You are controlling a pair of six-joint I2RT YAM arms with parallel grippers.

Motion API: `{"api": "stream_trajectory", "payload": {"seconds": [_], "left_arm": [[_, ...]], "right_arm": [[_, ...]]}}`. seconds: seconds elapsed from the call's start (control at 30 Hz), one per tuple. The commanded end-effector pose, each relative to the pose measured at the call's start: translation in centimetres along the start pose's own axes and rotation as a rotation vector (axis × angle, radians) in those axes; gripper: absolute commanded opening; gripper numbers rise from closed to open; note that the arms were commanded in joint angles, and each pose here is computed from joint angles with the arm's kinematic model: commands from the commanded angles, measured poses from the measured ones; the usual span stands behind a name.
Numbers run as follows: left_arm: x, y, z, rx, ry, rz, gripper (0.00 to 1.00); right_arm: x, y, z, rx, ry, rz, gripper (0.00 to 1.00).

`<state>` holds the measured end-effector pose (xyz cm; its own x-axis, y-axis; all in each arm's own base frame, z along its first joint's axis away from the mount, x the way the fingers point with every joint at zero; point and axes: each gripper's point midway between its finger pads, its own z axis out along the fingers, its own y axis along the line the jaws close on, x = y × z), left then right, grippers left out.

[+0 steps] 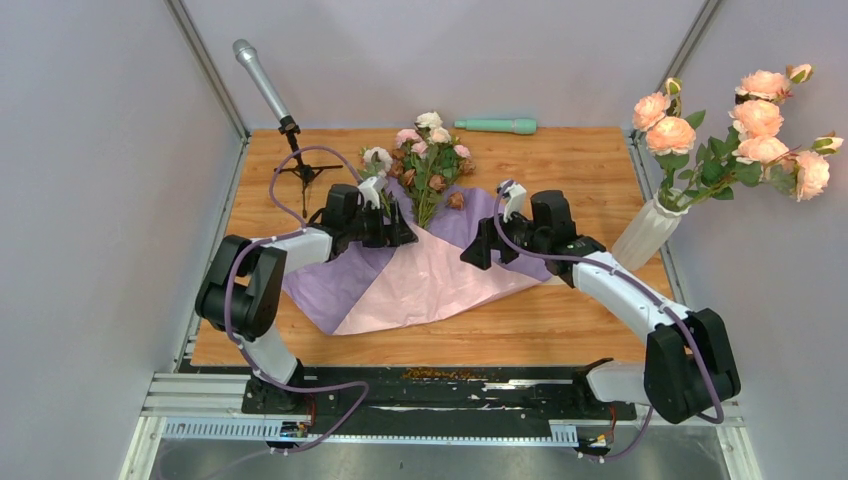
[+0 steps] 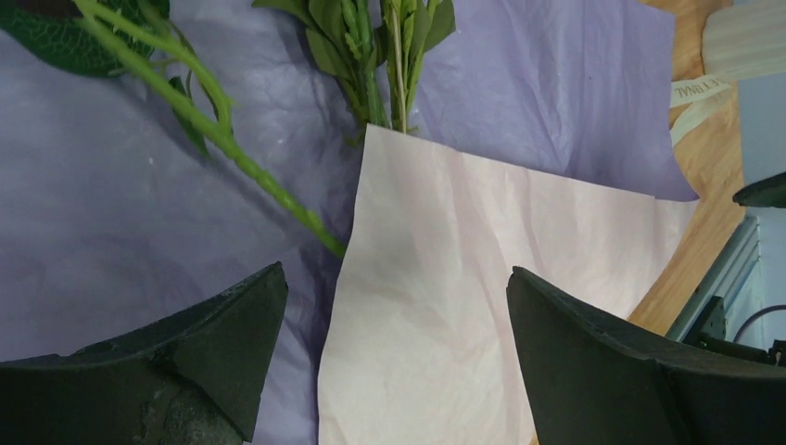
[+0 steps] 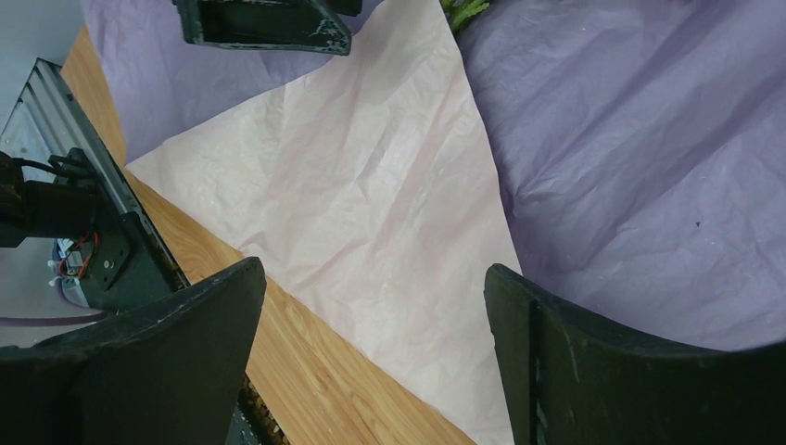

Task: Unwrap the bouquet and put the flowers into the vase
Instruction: Unfold the wrapping paper at the center of the board.

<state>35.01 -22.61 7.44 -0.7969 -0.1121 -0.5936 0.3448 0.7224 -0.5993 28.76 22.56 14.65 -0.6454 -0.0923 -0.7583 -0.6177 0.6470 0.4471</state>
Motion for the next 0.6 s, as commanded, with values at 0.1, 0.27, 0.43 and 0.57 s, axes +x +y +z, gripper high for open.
{"api": "stream_trajectory", "payload": {"seconds": [0.1, 0.27, 0.43, 0.57], "left_arm": [[-2.6, -0.8, 1.3, 0.049, -0.048, 0.093, 0.91], [0.2, 1.0, 1.3, -0.012, 0.036, 0.069, 0.68], [1.0, 1.3, 0.7, -0.025, 0.045, 0.067, 0.53], [1.0, 1.0, 0.5, -0.021, 0.044, 0.06, 0.47]], "right_arm": [[-2.9, 2.2, -1.7, -0.056, -0.094, -0.076, 0.89], [-3.2, 2.2, -1.8, -0.055, -0.099, -0.08, 0.89], [-3.1, 2.2, -1.5, -0.061, -0.089, -0.077, 0.89], [-3.2, 2.3, -1.4, -0.065, -0.087, -0.065, 0.89]]}}
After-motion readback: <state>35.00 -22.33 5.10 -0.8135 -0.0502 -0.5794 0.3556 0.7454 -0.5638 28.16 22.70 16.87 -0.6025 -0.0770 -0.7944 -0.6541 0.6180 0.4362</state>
